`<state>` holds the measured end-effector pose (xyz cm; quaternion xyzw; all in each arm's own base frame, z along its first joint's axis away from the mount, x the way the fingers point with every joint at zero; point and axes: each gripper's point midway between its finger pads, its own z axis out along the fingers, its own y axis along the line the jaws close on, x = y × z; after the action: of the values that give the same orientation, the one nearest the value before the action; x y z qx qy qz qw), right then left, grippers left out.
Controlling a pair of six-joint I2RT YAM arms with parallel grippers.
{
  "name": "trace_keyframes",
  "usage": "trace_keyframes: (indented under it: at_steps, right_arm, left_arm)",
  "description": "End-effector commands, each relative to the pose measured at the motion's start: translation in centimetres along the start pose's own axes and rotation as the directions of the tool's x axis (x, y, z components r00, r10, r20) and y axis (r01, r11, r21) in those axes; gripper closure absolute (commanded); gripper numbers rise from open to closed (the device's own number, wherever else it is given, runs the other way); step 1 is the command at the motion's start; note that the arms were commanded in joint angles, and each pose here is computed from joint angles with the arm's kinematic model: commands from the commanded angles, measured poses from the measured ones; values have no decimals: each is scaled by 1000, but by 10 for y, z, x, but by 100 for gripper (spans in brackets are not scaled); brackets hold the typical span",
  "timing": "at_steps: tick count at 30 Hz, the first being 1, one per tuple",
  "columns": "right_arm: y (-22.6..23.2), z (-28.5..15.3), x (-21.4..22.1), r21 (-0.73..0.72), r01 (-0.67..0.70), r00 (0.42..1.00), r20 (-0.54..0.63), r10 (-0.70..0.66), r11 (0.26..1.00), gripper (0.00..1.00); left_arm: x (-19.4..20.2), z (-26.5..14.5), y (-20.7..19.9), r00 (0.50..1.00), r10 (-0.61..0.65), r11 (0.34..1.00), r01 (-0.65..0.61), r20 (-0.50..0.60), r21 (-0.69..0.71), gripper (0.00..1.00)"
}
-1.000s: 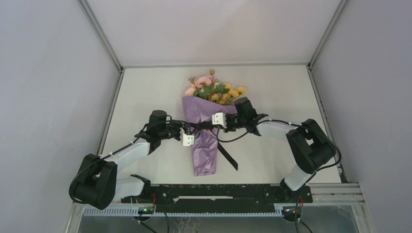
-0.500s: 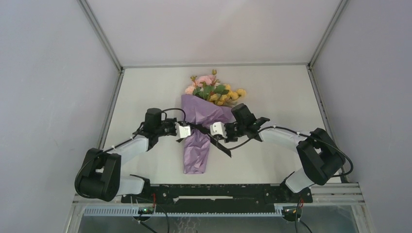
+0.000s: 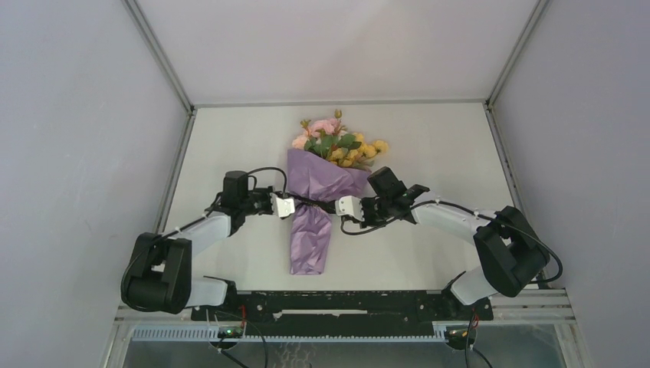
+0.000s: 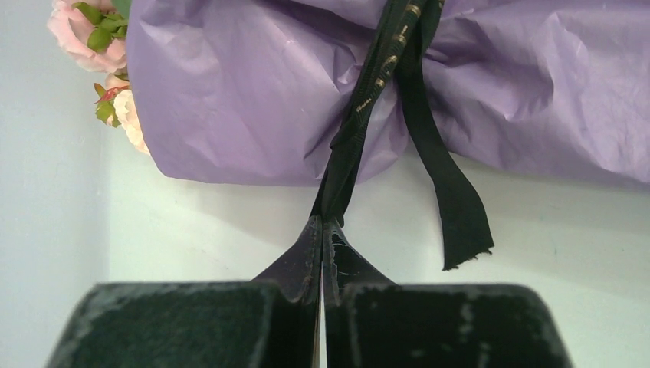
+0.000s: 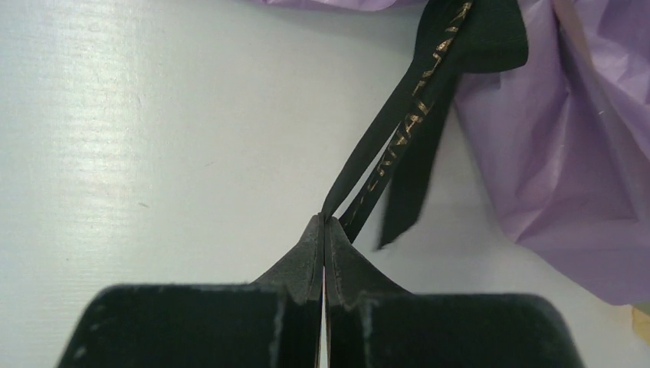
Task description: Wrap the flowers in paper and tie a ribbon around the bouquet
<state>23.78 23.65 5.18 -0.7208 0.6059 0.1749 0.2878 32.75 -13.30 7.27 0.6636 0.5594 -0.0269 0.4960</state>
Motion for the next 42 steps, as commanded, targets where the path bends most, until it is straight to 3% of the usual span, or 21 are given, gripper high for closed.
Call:
trace_keyframes:
  at_steps: [1, 20, 42]
  right_arm:
    - [24, -14, 33, -44, -81, 984, -163, 73, 996, 100]
    - [41, -28, 67, -51, -179, 942, -297, 156, 983, 100]
    - [44, -36, 80, -29, -214, 922, -336, 192, 977, 100]
  left_arm:
    - [25, -13, 21, 991, 104, 993, -108, -85, -41, 100]
    - [56, -41, 5, 978, 109, 994, -107, -177, 23, 100]
    - [72, -48, -6, 970, 120, 993, -115, -212, 36, 100]
